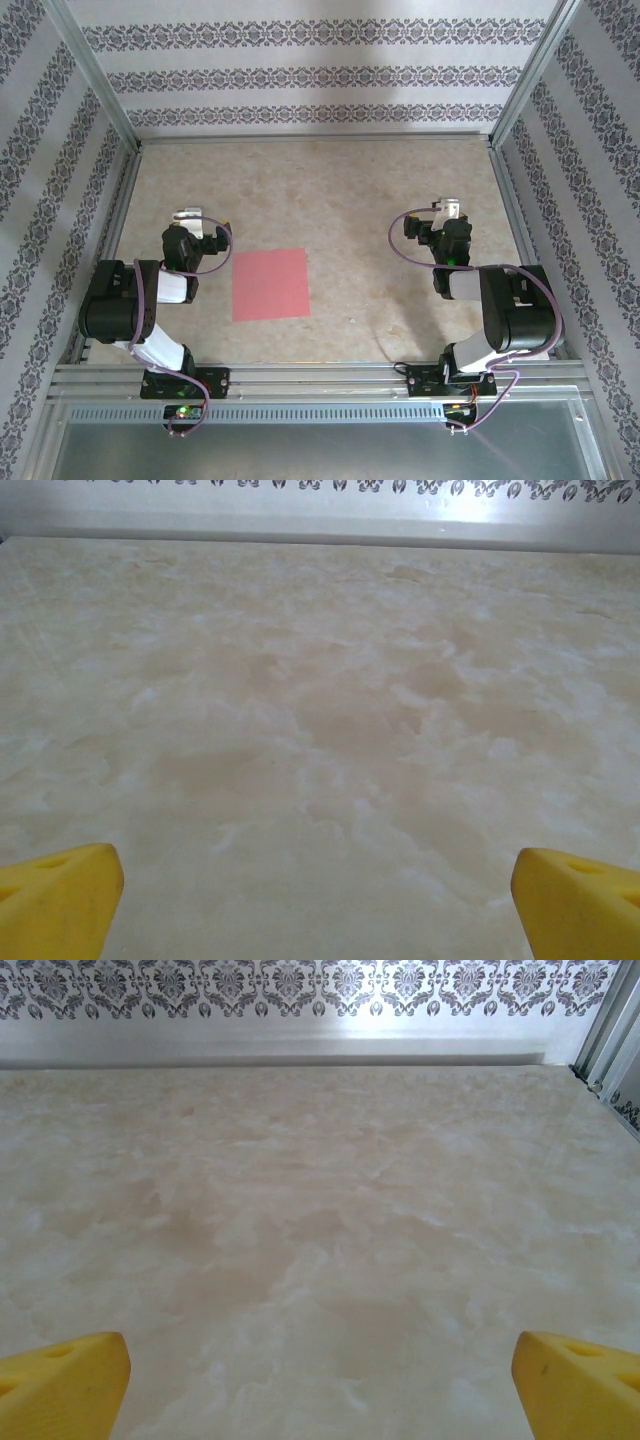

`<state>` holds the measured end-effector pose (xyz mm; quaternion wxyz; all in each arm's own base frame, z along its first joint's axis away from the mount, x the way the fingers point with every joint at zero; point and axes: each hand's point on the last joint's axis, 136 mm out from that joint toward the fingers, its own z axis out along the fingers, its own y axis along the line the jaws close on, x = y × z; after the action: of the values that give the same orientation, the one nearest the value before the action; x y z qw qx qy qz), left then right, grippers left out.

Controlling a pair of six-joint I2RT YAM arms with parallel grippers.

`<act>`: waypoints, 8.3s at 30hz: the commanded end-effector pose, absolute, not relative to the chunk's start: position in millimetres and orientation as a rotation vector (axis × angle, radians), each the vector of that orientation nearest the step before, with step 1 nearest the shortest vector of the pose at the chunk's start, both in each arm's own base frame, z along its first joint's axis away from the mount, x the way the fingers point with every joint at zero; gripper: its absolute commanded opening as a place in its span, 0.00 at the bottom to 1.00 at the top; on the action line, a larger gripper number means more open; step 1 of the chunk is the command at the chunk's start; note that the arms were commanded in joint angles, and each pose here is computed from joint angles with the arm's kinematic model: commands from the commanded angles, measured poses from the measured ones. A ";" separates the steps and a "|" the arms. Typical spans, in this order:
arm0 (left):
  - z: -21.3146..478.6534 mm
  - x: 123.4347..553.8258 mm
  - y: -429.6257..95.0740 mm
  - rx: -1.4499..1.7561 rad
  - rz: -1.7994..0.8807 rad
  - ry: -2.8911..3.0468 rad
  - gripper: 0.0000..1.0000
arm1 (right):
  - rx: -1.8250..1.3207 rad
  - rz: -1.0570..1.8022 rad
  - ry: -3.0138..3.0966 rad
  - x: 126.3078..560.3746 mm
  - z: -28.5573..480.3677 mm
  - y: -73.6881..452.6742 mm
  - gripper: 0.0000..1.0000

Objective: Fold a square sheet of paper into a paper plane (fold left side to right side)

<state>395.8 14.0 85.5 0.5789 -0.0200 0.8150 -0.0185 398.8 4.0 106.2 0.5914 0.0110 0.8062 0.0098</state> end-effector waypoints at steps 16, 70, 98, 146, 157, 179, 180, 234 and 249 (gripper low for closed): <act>162.0 360.5 26.9 -0.294 -0.076 1.911 1.00 | 0.118 0.072 1.792 367.5 169.6 -2.1 0.98; 3.3 349.1 -308.3 -0.115 -0.877 2.883 1.00 | 0.274 0.431 2.085 341.1 191.2 77.2 0.98; 91.8 350.8 -287.4 -0.070 -0.966 2.753 0.90 | -0.016 0.337 2.416 384.4 147.9 135.1 0.95; 5.6 324.3 -247.3 -0.179 -0.693 2.986 0.48 | -0.398 0.302 2.851 393.1 12.6 251.8 0.97; 15.8 330.8 -258.5 -0.189 -0.792 2.935 0.47 | -0.432 0.384 2.858 373.3 23.7 268.3 0.90; 45.5 345.4 -261.3 -0.140 -0.831 2.800 0.57 | -0.340 0.595 2.890 369.6 34.4 259.6 0.30; 50.0 347.1 -261.1 -0.132 -0.833 2.782 0.59 | -0.332 0.602 2.889 369.9 35.6 257.9 0.28; 340.9 307.2 -285.3 0.644 -1.651 1.762 0.23 | -0.705 1.558 1.953 287.6 360.7 245.4 0.19; 252.8 332.3 -270.7 0.359 -1.455 2.080 0.00 | -0.348 1.283 2.164 343.2 302.6 191.8 0.62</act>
<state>326.5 -273.7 291.9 0.3094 0.1660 0.7387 -0.5754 328.5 204.0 329.7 0.2979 -0.1671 0.7849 0.5170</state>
